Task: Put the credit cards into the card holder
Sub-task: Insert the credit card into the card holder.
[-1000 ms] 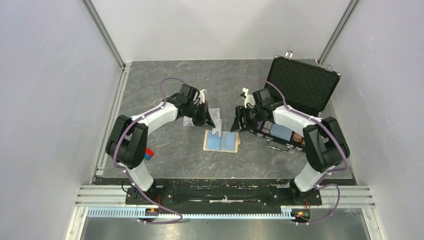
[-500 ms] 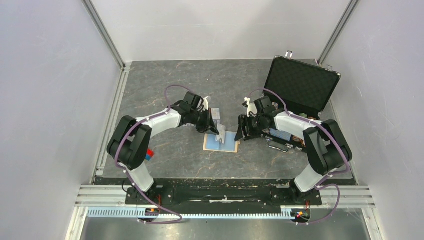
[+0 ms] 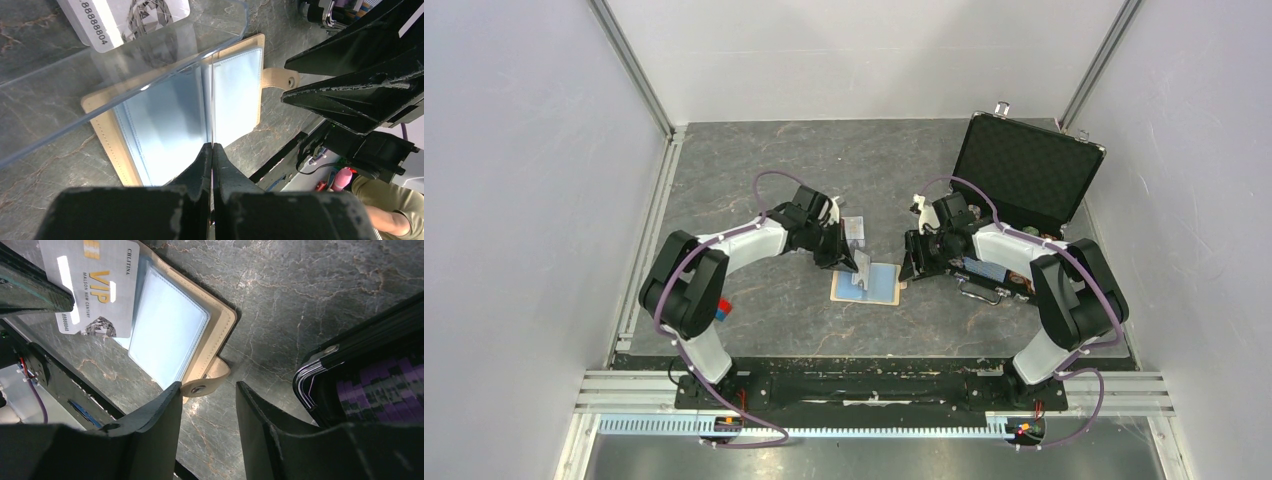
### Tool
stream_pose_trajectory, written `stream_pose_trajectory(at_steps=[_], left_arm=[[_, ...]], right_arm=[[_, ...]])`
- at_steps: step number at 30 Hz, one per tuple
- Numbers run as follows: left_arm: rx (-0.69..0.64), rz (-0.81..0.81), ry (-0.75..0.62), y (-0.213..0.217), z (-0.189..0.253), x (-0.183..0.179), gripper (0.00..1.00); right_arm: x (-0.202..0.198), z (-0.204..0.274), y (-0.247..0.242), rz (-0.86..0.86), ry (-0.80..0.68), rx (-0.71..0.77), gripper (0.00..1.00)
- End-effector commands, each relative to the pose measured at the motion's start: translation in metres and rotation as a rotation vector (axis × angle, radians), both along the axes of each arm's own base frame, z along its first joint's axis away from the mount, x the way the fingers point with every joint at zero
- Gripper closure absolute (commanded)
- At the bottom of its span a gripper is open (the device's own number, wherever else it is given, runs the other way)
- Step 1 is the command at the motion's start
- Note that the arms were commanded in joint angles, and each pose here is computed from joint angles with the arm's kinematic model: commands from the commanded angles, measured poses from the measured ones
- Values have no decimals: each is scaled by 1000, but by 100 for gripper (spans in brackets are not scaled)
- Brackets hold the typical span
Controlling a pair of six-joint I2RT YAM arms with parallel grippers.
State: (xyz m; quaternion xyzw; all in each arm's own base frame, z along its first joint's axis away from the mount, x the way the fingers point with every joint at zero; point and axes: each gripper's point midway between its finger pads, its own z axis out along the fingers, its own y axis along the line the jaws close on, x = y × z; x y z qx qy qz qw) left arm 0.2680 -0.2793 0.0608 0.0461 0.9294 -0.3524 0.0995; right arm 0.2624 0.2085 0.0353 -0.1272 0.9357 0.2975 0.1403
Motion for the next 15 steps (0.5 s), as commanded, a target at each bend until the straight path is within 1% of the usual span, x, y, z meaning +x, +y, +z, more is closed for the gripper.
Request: stream_pose_trajectory(at_steps=[1,6,13,15], left_arm=[[-13,-19,-2,-10,0,2,98],[-14,-31,18,-13,-5,-2,98],[-21,-39,42,-16,-9,-3,98],[-29,-40,51,-17,-10,-4,98]], right_arm=[[5,-2,-2,5,-20,-10,56],[4,-4,-2,-2,-12,-9,65],[1,-6,-1,-9,-1,-1,74],[-1,-7,0,-10,4,2,78]])
